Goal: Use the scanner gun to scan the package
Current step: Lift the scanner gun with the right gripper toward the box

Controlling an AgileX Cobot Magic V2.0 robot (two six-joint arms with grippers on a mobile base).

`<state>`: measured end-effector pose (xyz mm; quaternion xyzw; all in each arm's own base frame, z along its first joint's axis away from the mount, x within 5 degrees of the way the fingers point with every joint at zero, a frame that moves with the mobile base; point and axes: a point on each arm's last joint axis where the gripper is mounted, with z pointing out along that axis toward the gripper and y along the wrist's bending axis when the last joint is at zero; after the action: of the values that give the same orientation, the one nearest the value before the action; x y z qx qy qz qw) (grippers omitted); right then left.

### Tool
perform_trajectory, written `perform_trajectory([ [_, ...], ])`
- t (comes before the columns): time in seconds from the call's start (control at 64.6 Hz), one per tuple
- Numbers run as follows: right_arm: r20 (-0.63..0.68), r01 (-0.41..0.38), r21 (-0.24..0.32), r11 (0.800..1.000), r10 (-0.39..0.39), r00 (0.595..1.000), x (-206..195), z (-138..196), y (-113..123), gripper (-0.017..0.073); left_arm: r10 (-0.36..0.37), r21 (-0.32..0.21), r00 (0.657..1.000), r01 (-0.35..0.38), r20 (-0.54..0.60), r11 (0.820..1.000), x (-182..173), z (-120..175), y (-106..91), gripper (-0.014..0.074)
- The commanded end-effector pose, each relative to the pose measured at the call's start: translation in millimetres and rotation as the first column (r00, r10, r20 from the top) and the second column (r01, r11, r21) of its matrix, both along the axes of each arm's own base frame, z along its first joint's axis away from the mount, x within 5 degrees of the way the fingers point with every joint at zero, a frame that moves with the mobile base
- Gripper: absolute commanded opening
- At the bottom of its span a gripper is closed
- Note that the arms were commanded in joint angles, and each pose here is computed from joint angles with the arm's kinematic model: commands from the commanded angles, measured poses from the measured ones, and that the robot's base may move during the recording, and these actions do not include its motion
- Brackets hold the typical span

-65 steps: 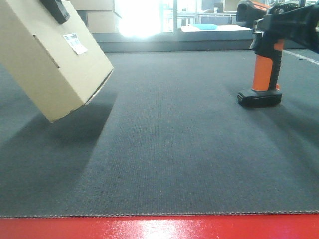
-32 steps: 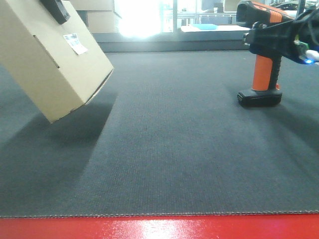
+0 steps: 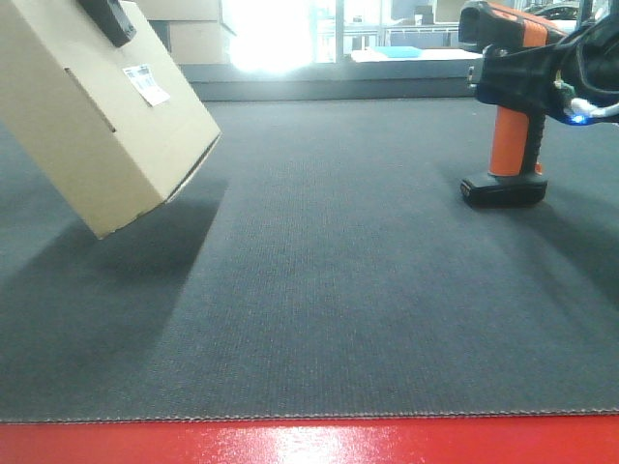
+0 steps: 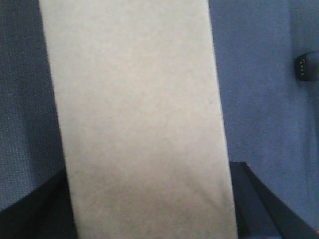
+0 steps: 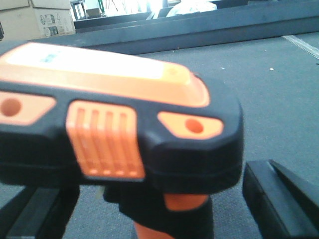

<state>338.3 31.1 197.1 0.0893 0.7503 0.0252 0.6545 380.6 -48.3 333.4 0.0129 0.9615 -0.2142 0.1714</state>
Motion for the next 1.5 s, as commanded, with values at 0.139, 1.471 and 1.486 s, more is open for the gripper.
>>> perform_trajectory([
  [0.139, 0.029, 0.011, 0.0, 1.0, -0.011, 1.0, 6, 3, -1, 0.0561, -0.001, -0.021, 1.0, 0.001, 0.016, 1.0, -3, 6, -2.6, -0.0111],
  [1.471, 0.083, -0.039, -0.288, 0.957, 0.065, 0.994, -34, 88, -3, -0.0154, -0.001, -0.021, 1.0, 0.001, 0.016, 1.0, -3, 6, -2.6, -0.0111],
  [1.486, 0.076, -0.045, -0.303, 0.952, 0.071, 0.995, -35, 88, -3, -0.0154, -0.001, -0.021, 1.0, 0.001, 0.016, 1.0, -3, 6, -2.6, -0.0111],
])
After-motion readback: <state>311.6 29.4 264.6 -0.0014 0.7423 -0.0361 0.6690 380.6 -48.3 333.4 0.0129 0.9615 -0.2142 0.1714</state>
